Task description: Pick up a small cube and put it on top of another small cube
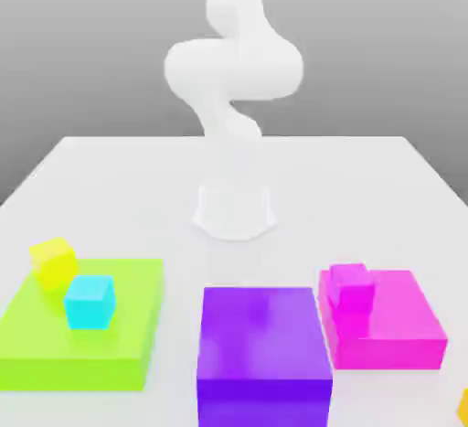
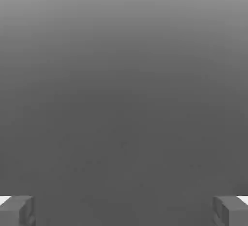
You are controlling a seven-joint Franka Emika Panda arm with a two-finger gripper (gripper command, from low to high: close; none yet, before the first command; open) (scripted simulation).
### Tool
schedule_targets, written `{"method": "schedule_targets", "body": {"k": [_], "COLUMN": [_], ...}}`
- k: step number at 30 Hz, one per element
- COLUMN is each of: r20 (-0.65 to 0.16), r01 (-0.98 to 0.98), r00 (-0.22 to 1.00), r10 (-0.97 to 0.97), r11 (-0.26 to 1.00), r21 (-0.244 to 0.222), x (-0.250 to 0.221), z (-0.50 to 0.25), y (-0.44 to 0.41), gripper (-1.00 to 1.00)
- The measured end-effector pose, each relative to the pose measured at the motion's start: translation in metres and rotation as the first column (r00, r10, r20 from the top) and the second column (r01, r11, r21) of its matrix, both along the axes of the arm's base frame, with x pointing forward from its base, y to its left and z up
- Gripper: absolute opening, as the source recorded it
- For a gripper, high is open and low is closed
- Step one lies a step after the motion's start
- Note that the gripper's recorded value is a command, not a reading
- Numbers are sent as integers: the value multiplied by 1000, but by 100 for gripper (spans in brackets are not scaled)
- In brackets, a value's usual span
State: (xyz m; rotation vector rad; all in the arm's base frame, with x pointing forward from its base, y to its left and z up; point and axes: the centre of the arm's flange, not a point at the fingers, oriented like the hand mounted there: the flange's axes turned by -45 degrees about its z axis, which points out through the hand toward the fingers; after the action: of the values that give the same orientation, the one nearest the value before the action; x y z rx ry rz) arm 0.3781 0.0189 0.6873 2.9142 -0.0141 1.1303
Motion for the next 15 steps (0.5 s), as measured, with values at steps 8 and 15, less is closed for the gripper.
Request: {"method": "schedule_targets", "body": {"k": [8,15], "r20": [-184,-330], "r01": [-15,-55], "r00": [983,944], "r10": [4,24], "r11": [998,995], "r21": [-59,-85], "x": [87,136], "z": [-95,-196], "y": [66,126], "gripper": [0,0]}}
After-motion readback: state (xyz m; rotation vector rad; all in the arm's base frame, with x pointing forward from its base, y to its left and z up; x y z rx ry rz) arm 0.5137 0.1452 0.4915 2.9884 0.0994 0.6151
